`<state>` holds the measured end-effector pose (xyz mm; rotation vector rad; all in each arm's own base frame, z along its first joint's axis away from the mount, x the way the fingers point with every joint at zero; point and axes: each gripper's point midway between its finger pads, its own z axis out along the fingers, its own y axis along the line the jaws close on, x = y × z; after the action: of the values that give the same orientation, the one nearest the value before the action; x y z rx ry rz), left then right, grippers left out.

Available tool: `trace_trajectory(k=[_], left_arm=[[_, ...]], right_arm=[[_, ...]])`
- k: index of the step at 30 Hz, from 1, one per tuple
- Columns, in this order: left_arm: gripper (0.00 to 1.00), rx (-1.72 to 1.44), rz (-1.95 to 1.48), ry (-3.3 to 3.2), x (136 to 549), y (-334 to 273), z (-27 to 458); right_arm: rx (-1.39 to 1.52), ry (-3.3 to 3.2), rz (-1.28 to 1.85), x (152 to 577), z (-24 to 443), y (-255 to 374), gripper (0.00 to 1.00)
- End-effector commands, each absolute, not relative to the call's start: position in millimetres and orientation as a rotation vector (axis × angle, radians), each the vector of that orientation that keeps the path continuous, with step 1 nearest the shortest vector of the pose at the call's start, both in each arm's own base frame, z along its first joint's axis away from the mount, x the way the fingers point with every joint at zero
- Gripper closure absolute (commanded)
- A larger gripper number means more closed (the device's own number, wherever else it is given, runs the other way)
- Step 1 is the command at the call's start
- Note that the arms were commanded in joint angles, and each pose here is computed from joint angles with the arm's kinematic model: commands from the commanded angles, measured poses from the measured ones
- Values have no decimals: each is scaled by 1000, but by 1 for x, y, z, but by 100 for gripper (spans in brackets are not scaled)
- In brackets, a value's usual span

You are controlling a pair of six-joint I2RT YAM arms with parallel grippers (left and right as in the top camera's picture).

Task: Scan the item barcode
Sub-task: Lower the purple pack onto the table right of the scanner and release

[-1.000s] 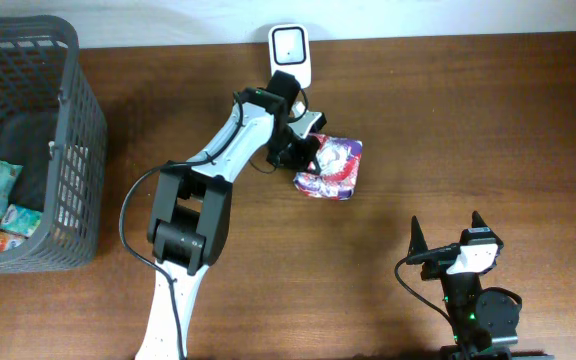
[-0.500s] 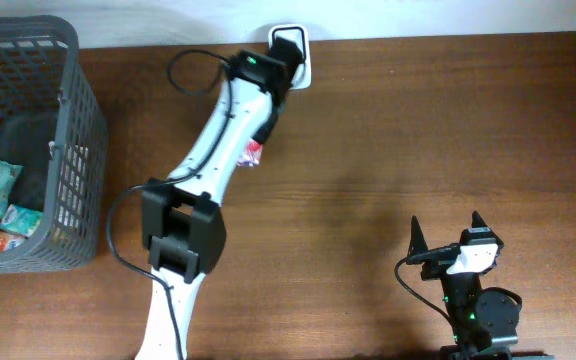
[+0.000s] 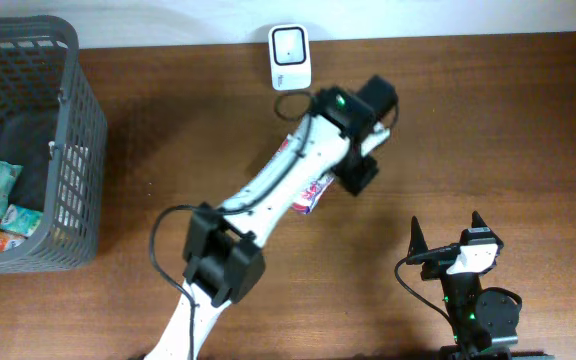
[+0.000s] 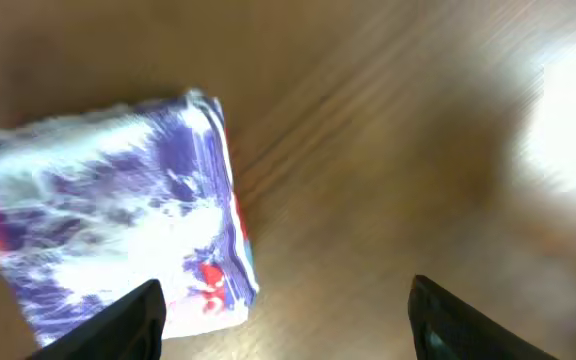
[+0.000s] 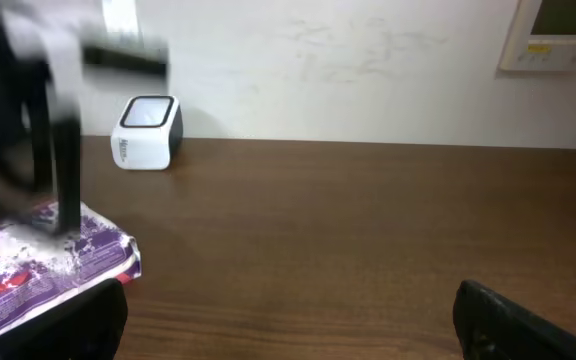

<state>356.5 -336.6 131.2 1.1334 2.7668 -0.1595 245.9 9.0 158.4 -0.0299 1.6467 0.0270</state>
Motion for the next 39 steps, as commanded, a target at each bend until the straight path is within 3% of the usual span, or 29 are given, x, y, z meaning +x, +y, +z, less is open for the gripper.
trace_trajectory(k=[1, 5, 7, 9, 13, 18, 27, 32, 33, 34, 35, 39], left_arm=[[24, 921, -285, 2674, 399, -304, 204], [21, 654, -67, 2731, 451, -210, 207], [25, 570, -110, 2830, 455, -178, 186], [20, 525, -119, 2969, 451, -147, 144], [13, 630, -641, 3023, 429, -162, 85], [13, 675, -929, 3051, 391, -179, 34], [16, 701, -1224, 2916, 381, -222, 38], [40, 670, -1216, 2934, 377, -258, 37], [47, 619, -1183, 2966, 378, -261, 34], [65, 521, -1154, 3001, 382, -266, 32], [71, 453, -1157, 3007, 385, -272, 32], [83, 255, -1199, 2942, 407, -310, 39]], right_arm=[[-20, 1653, 17, 246, 155, 6, 1], [-20, 1653, 17, 246, 155, 6, 1], [-20, 1653, 17, 246, 155, 6, 1], [-20, 1653, 18, 246, 155, 6, 1], [-20, 1653, 18, 246, 155, 6, 1], [-20, 1653, 17, 246, 155, 6, 1], [-20, 1653, 17, 246, 155, 6, 1], [-20, 1653, 18, 246, 155, 6, 1], [-20, 1653, 18, 246, 155, 6, 1], [-20, 1653, 17, 246, 155, 6, 1], [-20, 1653, 17, 246, 155, 6, 1], [-20, 1653, 17, 246, 155, 6, 1]])
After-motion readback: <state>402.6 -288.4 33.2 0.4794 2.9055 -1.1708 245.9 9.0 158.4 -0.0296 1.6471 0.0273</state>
